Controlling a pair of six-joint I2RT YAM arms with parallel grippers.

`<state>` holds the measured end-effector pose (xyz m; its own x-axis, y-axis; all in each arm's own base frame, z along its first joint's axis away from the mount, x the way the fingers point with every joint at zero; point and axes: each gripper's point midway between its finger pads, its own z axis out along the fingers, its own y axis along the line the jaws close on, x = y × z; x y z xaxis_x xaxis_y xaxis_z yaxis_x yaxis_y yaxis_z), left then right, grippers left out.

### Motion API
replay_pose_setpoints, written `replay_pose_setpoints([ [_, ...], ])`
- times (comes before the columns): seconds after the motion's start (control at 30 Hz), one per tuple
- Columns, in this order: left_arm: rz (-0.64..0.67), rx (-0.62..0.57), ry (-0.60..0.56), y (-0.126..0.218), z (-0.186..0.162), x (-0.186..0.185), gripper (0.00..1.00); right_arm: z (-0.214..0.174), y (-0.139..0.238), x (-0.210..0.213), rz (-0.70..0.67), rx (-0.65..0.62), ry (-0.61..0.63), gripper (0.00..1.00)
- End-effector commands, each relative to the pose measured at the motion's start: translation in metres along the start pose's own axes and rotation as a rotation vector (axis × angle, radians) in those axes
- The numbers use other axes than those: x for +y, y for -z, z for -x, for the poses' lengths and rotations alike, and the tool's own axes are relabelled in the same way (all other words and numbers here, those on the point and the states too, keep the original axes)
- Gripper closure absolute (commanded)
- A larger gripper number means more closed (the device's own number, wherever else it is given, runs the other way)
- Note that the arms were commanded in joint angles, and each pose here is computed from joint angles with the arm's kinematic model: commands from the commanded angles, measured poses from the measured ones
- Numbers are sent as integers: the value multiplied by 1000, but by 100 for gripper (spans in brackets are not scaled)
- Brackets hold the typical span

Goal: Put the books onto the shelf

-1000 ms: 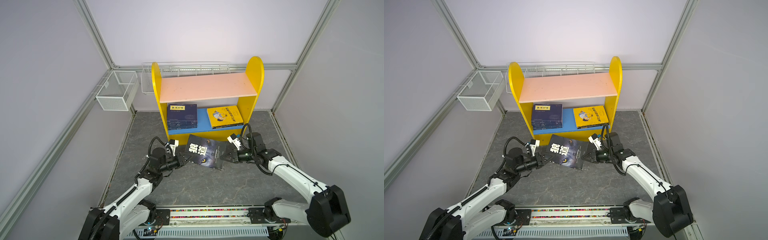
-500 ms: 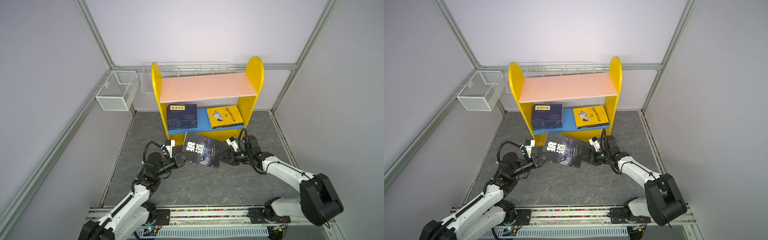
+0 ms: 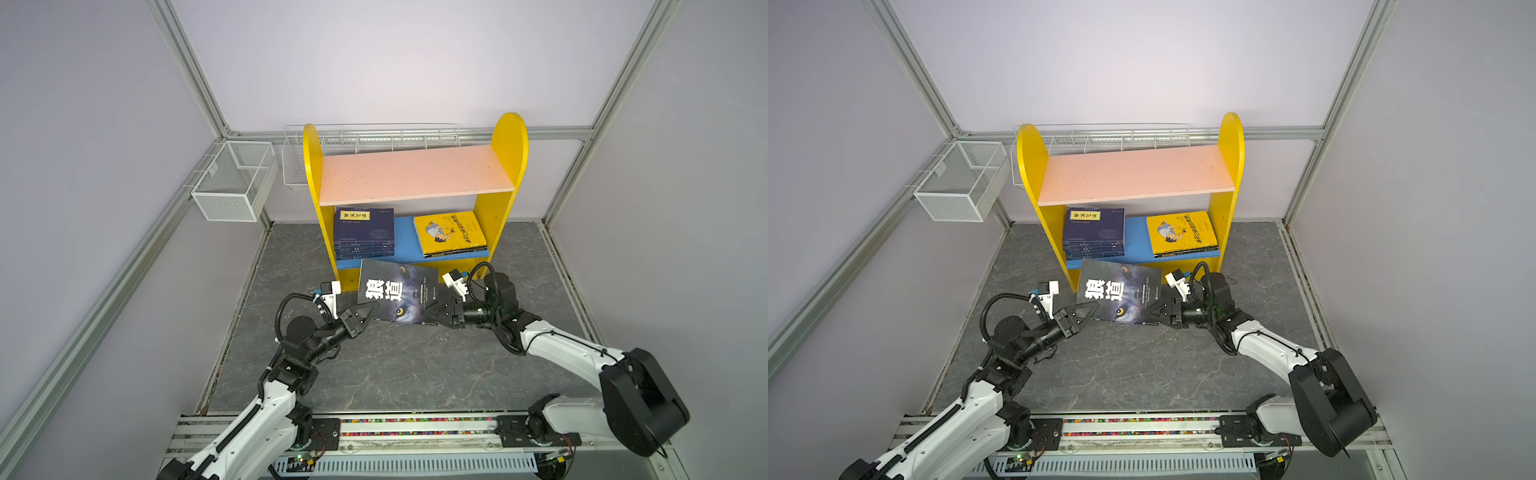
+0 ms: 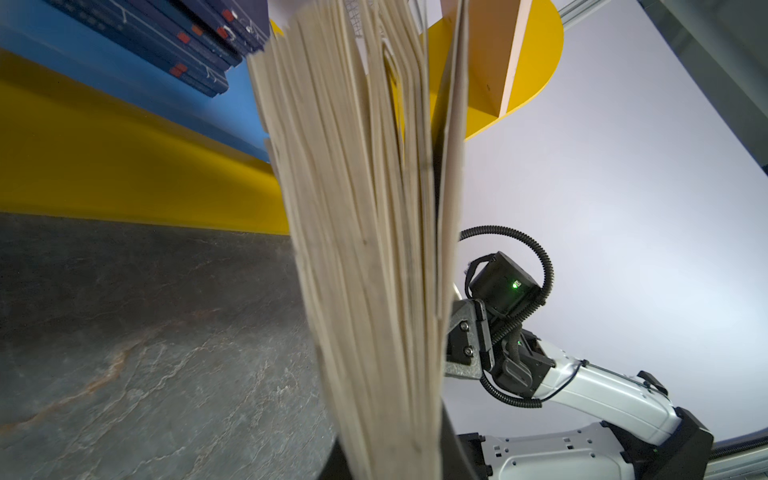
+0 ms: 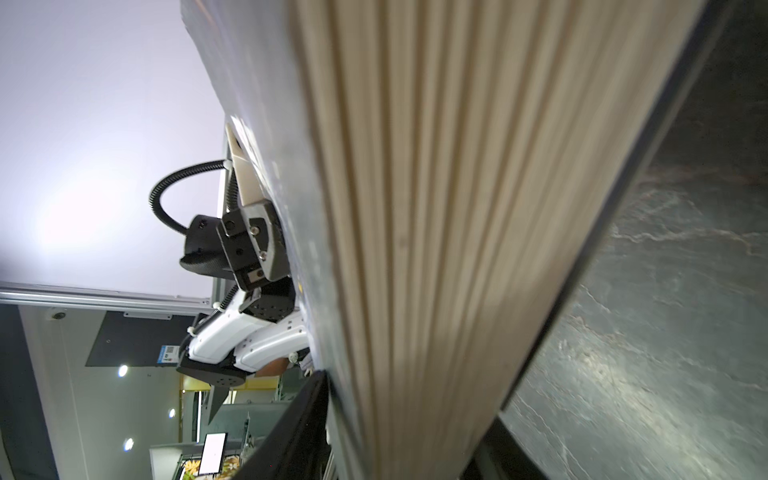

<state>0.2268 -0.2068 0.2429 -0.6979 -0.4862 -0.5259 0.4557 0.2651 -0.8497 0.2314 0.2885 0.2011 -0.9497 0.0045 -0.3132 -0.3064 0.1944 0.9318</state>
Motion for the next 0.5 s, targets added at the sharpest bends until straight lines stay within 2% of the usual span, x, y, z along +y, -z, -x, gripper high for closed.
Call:
replay_pose_setpoints([
  [0.0, -114, -61, -62, 0, 19, -37, 100, 17, 3, 41, 140, -63, 59, 66],
  [0.07, -71, -48, -38, -5, 18, -26, 100, 26, 7, 55, 183, -99, 84, 80],
  [0.1, -52, -45, -28, -6, 18, -22, 91, 28, 9, 59, 194, -112, 93, 84],
  [0.17, -21, -39, -6, -8, 18, -15, 58, 31, 14, 66, 208, -122, 119, 90],
  [0.23, 17, -26, 30, -11, 17, -8, 31, 29, 19, 69, 218, -106, 142, 92],
  [0.33, 71, 38, 51, -14, 15, -5, 13, 26, 33, 70, 224, -69, 176, 93],
  [0.47, 100, 145, 65, -14, 12, -7, 6, 18, 50, 72, 197, -14, 228, 94],
])
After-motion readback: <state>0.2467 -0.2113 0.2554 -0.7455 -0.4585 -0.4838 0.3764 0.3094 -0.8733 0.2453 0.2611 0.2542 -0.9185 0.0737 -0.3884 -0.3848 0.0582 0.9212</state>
